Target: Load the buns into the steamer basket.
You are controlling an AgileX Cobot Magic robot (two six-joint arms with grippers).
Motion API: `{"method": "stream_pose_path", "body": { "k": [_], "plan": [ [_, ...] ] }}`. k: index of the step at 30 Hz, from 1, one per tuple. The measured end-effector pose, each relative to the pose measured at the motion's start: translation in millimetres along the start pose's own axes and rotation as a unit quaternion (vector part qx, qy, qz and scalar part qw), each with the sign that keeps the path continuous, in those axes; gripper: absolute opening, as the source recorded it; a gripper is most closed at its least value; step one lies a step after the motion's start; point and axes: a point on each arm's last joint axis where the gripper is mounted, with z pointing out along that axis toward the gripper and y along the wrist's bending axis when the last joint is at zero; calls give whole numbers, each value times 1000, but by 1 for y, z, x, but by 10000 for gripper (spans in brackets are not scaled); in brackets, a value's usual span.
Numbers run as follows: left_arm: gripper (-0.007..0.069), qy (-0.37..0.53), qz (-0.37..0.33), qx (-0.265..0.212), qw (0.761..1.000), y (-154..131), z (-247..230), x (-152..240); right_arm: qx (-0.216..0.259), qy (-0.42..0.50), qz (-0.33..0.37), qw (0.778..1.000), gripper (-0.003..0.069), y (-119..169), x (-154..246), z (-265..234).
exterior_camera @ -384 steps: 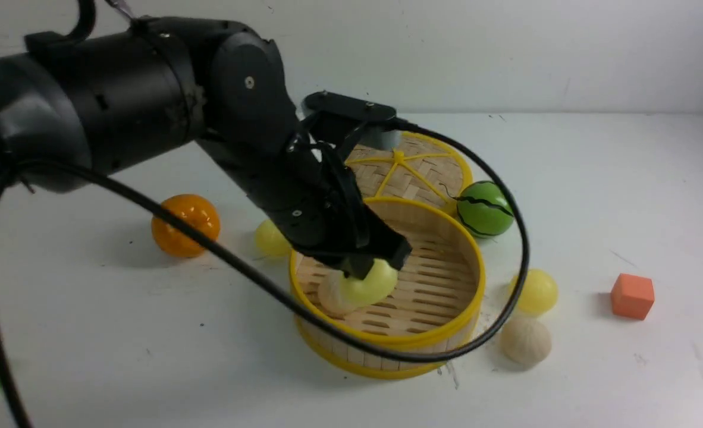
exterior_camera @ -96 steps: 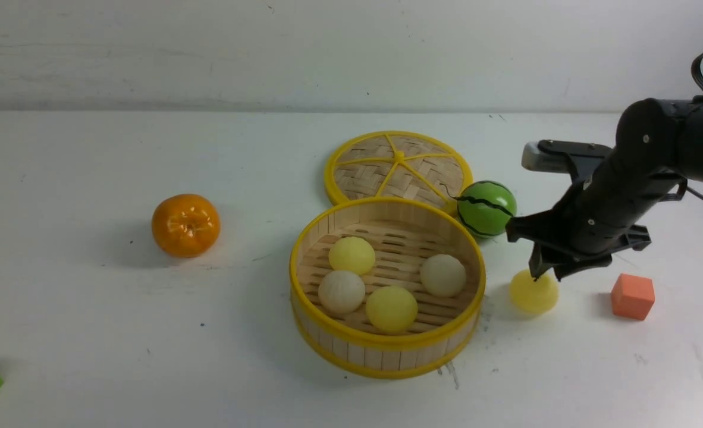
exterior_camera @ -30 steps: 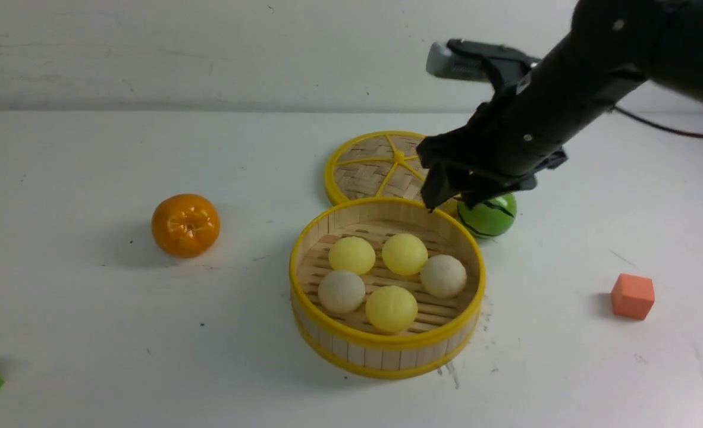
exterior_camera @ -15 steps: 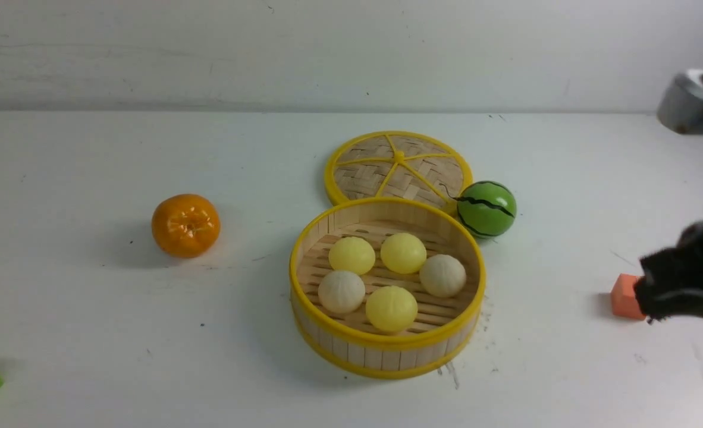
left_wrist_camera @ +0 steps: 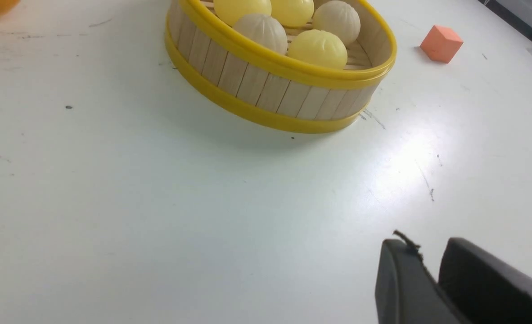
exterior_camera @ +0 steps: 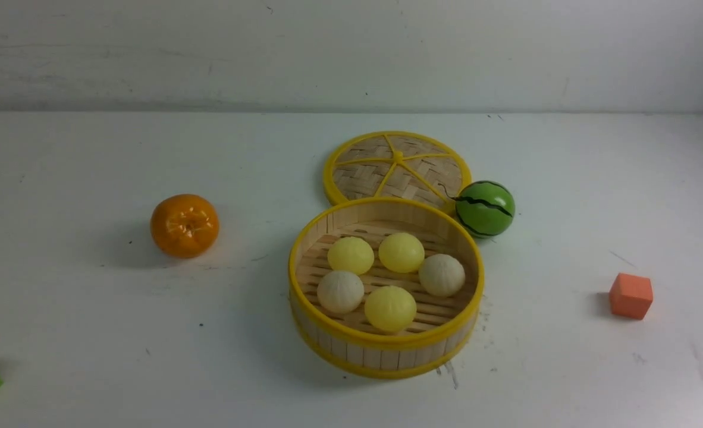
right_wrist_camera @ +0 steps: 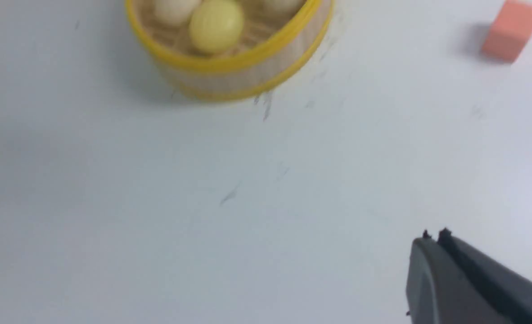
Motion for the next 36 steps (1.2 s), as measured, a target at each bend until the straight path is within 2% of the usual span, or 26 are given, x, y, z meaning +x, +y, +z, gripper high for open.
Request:
{"method": "stream_pose_path", "body": {
  "k": [3, 6, 7, 9, 13, 36],
  "plan": [
    [129, 0, 0, 0, 1000, 0, 0, 0, 25, -92, 8, 995, -15, -12, 19, 10],
    [134, 0, 0, 0, 1000, 0, 0, 0, 75, -181, -20, 980, -14, -35, 74, 47],
    [134, 0, 0, 0, 1000, 0, 0, 0, 79, -190, -25, 978, -14, -36, 76, 49],
    [137, 0, 0, 0, 1000, 0, 0, 0, 104, -204, -39, 973, -14, -49, 112, 76],
    [137, 1, 0, 0, 1000, 0, 0, 0, 117, -194, -23, 974, -14, -60, 147, 104],
    [155, 1, 0, 0, 1000, 0, 0, 0, 113, -219, -8, 969, -5, -61, 147, 106]
  ]
}}
